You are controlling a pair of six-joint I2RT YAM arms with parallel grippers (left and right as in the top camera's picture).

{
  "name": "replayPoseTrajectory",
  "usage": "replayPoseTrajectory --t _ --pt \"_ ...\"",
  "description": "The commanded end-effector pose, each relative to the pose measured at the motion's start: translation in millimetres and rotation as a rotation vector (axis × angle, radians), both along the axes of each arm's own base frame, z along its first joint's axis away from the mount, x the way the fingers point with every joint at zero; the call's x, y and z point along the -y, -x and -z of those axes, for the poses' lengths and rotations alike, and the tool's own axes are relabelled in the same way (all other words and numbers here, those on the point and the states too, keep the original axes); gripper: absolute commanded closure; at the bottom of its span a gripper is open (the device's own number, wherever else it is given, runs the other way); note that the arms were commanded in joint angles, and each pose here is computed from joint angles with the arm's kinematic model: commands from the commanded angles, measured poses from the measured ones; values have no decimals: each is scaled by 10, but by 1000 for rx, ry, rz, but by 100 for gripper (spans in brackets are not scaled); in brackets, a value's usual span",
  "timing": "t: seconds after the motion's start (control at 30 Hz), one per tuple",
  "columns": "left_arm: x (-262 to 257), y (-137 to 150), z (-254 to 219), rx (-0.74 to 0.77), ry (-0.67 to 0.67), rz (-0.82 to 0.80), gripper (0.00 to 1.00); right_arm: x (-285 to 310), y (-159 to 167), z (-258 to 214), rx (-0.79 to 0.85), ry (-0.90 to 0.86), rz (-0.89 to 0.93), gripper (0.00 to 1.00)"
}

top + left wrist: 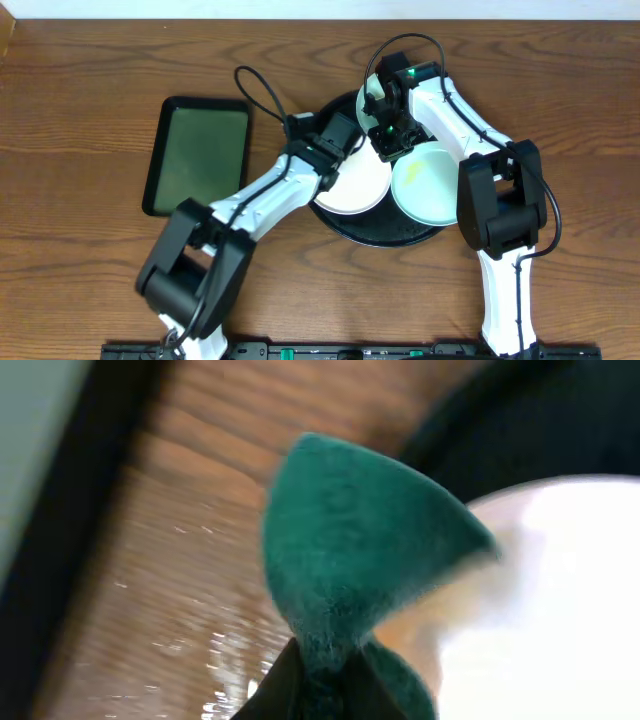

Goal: Clean dirty plates on tray and stack at the side
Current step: 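Scrub the pink plate with the sponge in the left gripper, then return the sponge with the left gripper to the water tray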

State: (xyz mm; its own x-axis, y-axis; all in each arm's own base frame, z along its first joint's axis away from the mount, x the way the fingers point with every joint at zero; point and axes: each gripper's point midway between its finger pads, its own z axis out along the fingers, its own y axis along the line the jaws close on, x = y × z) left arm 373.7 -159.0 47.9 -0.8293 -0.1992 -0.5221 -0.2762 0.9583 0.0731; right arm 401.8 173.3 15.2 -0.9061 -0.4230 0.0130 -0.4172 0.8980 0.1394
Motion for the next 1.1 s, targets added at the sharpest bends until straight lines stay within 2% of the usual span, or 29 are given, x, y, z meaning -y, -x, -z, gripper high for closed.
replayPoseTrajectory --t 0.0,0.2,0.23,0.3,0.5,0.77,0.93,1.07 --pt "-50 -25 -194 31 55 -1 92 134 4 70 -2 63 -7 99" --pt "892 166 -205 -123 529 224 92 136 11 70 -5 64 -7 99" --pt "1017 213 -207 -147 581 258 92 136 11 70 -5 64 -7 99" --pt "1096 254 -163 -166 599 266 92 135 8 70 -4 64 -7 99" --pt "928 260 152 -199 485 206 92 137 13 70 -6 65 -7 98" --pt "217 265 469 -194 116 57 92 137 13 70 -6 65 -7 99" --pt "-220 188 289 -112 -100 -15 92 144 31 69 -13 68 -7 99" --pt "-356 88 -37 -27 -99 -56 92 138 31 69 -13 67 -9 99"
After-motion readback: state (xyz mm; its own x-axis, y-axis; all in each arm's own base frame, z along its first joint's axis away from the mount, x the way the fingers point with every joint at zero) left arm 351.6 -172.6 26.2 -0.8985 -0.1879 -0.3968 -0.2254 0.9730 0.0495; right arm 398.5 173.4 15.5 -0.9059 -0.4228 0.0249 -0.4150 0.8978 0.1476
